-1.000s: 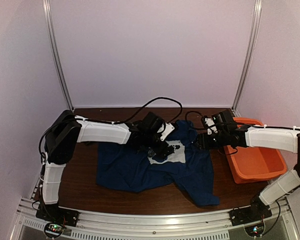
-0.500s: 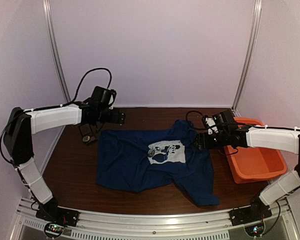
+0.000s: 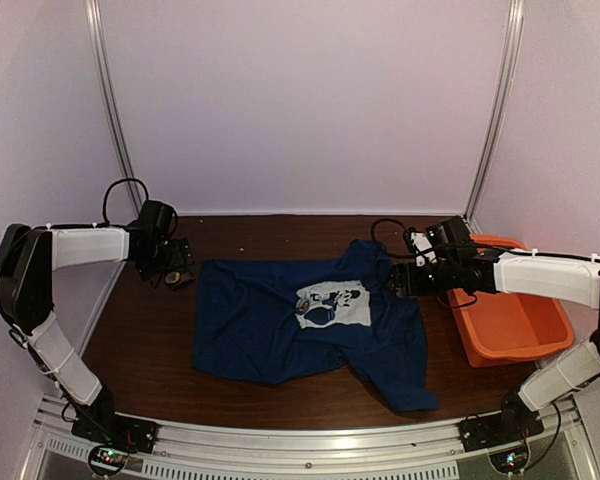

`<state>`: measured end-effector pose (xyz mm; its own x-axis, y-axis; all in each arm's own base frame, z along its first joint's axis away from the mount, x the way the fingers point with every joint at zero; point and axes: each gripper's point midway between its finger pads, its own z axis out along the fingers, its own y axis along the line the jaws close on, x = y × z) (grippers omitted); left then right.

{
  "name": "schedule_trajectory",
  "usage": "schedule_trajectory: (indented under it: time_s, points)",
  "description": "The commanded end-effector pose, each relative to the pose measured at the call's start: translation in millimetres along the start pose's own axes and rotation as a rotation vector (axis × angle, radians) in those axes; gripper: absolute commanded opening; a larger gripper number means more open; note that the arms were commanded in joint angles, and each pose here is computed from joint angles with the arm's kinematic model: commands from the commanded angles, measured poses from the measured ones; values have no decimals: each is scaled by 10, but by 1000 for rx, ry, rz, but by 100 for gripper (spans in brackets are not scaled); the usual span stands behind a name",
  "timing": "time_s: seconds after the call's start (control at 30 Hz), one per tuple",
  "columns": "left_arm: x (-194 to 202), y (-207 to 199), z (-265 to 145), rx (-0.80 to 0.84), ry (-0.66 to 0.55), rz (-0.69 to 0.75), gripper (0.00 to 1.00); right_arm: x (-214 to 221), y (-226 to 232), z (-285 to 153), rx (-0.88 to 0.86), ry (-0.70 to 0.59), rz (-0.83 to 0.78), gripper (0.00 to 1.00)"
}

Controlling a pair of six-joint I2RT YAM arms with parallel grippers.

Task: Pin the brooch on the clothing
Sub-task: Pick up the brooch from the brooch box.

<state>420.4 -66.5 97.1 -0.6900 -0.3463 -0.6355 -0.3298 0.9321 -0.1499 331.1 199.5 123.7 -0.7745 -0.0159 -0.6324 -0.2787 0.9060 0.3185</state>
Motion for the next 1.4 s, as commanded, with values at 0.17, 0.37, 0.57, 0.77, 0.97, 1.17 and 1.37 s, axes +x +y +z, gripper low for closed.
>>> schedule_trajectory:
  time_s: [0.17,0.37,0.57,0.77,0.97,1.17,1.37]
  points:
    - [174,114,465,-4,89,-127,98,-56,46,-92,-20,-15,-6,82]
    - [169,121,592,-12,96,-135,98,-36,44,-87,-22,-9,-6,81]
    - [196,189,670,-24,109,-146,98,-11,32,-57,-19,4,-5,79]
    - [183,245,705,-24,97,-156,94,6,34,-4,-19,18,-4,78]
    - [168,273,742,-13,89,-161,88,37,41,38,-26,29,1,77]
    - [187,287,803,-17,96,-152,83,54,57,55,-31,35,0,75]
    - [188,297,846,-28,96,-141,79,68,70,67,-37,37,0,74]
